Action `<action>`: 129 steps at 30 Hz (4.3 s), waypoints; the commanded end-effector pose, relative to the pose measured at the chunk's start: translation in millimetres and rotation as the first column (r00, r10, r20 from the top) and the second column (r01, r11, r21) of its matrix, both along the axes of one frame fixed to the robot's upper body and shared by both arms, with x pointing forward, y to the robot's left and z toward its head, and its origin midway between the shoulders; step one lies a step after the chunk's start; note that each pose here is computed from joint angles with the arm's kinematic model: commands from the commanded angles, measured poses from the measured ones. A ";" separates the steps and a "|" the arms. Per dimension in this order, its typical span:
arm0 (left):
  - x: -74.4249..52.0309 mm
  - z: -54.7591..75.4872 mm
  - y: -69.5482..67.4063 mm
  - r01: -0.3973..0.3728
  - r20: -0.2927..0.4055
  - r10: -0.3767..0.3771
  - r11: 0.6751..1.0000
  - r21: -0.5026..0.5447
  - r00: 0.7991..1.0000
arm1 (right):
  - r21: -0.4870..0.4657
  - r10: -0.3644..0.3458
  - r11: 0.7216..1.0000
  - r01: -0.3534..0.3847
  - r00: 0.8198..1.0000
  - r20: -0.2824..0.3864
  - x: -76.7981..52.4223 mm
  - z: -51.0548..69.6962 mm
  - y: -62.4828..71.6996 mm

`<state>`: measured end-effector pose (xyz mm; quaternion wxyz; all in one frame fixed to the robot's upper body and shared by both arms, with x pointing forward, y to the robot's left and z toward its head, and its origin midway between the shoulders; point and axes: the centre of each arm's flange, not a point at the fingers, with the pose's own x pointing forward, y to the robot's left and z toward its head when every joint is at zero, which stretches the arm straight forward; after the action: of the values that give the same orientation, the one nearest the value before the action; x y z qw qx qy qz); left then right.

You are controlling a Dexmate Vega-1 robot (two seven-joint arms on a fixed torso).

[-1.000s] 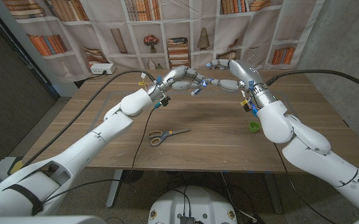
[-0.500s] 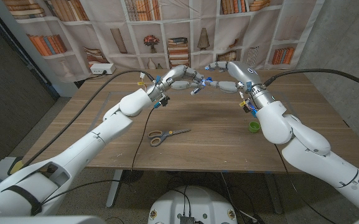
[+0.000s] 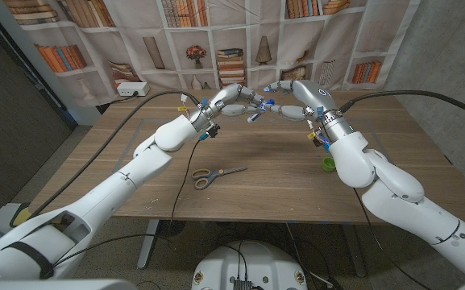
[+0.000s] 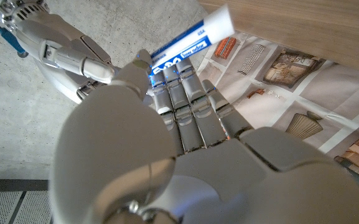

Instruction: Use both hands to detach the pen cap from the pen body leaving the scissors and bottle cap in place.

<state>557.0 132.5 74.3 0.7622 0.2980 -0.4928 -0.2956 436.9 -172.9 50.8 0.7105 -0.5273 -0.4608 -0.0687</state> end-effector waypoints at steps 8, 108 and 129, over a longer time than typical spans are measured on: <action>0.4 1.5 -2.0 0.009 0.005 -0.009 1.000 -0.009 1.000 | 0.016 -0.007 1.000 0.007 1.000 -0.009 6.2 -3.8 -2.4; 9.7 0.2 -7.6 -0.040 -0.005 0.039 0.999 -0.022 0.999 | -0.067 -0.075 0.995 0.074 0.997 -0.008 2.3 14.1 -24.7; 11.5 -2.1 -11.2 -0.037 -0.025 0.036 0.999 -0.023 0.999 | -0.124 0.030 0.991 -0.056 0.978 -0.207 8.9 14.1 -32.3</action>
<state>567.7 124.5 73.7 0.7756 0.2970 -0.4844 -0.2750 443.0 -203.6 66.3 0.7046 -0.5669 -0.4243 -0.0460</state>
